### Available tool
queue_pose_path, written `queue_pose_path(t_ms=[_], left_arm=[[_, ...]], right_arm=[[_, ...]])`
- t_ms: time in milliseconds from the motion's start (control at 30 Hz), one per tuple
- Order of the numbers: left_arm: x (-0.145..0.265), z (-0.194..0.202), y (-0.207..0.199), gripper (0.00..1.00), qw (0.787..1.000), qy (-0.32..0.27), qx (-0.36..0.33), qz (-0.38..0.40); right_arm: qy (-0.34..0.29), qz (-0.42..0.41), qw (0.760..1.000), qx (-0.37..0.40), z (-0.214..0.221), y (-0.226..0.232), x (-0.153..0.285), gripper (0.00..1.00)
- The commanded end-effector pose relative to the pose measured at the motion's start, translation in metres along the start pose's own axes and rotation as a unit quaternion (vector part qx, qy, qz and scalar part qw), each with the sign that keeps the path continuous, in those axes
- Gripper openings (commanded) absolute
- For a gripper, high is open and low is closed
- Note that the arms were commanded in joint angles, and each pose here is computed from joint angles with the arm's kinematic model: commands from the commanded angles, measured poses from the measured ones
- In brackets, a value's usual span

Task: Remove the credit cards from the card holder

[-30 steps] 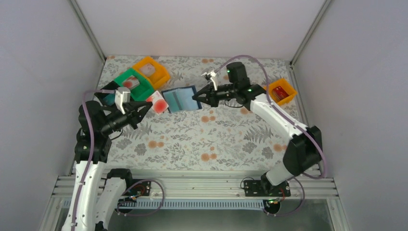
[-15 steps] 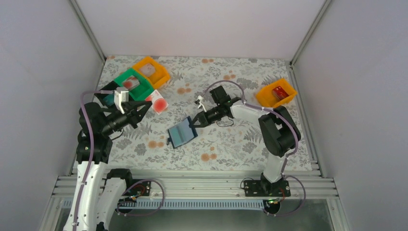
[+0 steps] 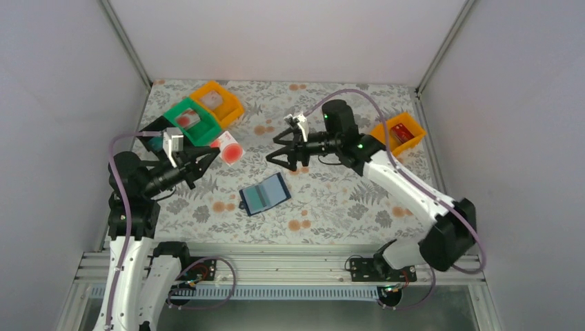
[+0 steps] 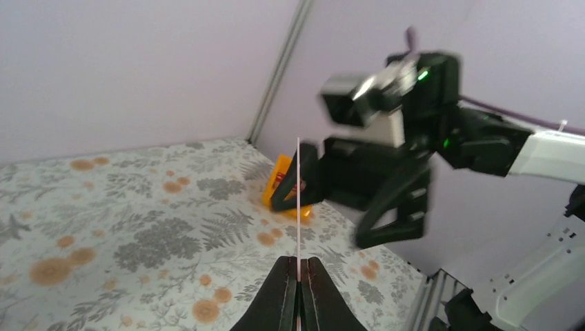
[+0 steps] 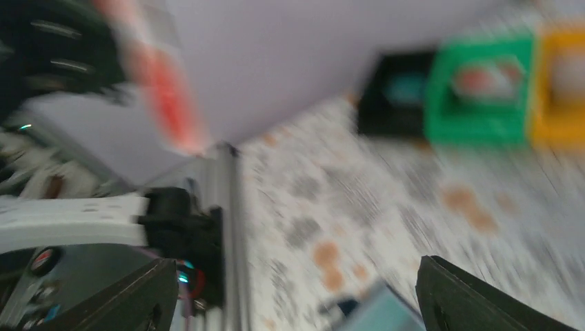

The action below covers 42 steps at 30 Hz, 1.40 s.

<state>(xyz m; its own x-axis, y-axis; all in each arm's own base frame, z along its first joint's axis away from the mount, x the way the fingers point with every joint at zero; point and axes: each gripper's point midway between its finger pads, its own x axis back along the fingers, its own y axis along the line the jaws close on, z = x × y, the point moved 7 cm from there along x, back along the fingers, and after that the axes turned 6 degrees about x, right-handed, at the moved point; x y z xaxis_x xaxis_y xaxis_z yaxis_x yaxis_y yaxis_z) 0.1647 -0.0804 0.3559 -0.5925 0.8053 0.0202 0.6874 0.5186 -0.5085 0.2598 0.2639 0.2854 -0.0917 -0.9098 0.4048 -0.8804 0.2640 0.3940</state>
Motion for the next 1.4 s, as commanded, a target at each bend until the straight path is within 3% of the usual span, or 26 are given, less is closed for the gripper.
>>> queue_pose_path(t_ms=[0, 200, 333, 433, 567, 600, 767, 800, 833, 900, 933, 1033, 1100, 1167, 1233, 1333, 1367], left_arm=[[0.004, -0.003, -0.018, 0.02, 0.997, 0.007, -0.049, 0.055], [0.006, -0.002, -0.027, 0.02, 0.994, 0.021, -0.074, 0.082], [0.006, -0.001, -0.03, 0.02, 0.992, 0.026, -0.079, 0.093], [0.006, 0.001, -0.028, 0.02, 0.992, 0.03, -0.078, 0.094], [0.003, 0.0, -0.023, 0.02, 0.994, 0.03, -0.067, 0.081], [0.003, -0.001, -0.022, 0.02, 0.994, 0.03, -0.065, 0.08], [0.002, -0.004, -0.018, 0.03, 0.996, 0.024, -0.074, 0.054], [0.002, -0.005, -0.014, 0.1, 0.996, 0.02, -0.086, 0.032], [0.003, -0.005, -0.011, 0.3, 0.994, 0.02, -0.104, 0.008], [0.006, -0.005, -0.005, 0.81, 0.98, 0.035, -0.19, -0.04], [0.008, -0.007, 0.001, 0.9, 0.969, 0.04, -0.233, -0.077], [0.016, -0.022, 0.012, 0.92, 0.918, 0.049, -0.35, -0.177], [0.018, -0.024, 0.003, 0.92, 0.856, 0.08, -0.487, -0.152], [0.02, -0.021, -0.009, 0.91, 0.785, 0.094, -0.602, -0.112], [0.024, -0.021, -0.016, 0.92, 0.691, 0.087, -0.71, -0.106], [0.025, -0.013, -0.012, 0.94, 0.502, 0.09, -0.853, -0.106], [0.024, -0.012, -0.011, 0.94, 0.449, 0.079, -0.883, -0.114]], right_arm=[[-0.088, -0.145, 0.969, 0.179, -0.044, 0.076, 0.014, 0.88], [-0.094, -0.196, 0.951, 0.221, -0.07, 0.101, -0.007, 0.9], [-0.081, -0.209, 0.949, 0.221, -0.074, 0.101, -0.021, 0.8], [-0.077, -0.225, 0.946, 0.22, -0.074, 0.102, -0.028, 0.59], [-0.063, -0.225, 0.948, 0.218, -0.07, 0.104, -0.036, 0.11], [-0.06, -0.215, 0.951, 0.215, -0.069, 0.103, -0.037, 0.05], [-0.041, -0.194, 0.963, 0.18, -0.065, 0.093, -0.035, 0.04], [-0.035, -0.189, 0.969, 0.154, -0.066, 0.088, -0.035, 0.04], [-0.028, -0.183, 0.974, 0.128, -0.067, 0.08, -0.034, 0.04], [-0.012, -0.171, 0.983, 0.067, -0.071, 0.062, -0.031, 0.04], [-0.005, -0.168, 0.985, 0.034, -0.071, 0.052, -0.03, 0.04], [0.013, -0.134, 0.989, -0.053, -0.064, 0.021, -0.031, 0.04], [0.034, -0.096, 0.991, -0.085, -0.061, 0.009, -0.035, 0.04], [0.042, -0.119, 0.986, -0.105, -0.06, 0.011, -0.037, 0.04], [0.036, -0.154, 0.981, -0.114, -0.065, 0.018, -0.035, 0.04], [0.032, -0.166, 0.979, -0.118, -0.073, 0.026, -0.028, 0.04], [0.033, -0.163, 0.979, -0.119, -0.074, 0.027, -0.028, 0.04]])
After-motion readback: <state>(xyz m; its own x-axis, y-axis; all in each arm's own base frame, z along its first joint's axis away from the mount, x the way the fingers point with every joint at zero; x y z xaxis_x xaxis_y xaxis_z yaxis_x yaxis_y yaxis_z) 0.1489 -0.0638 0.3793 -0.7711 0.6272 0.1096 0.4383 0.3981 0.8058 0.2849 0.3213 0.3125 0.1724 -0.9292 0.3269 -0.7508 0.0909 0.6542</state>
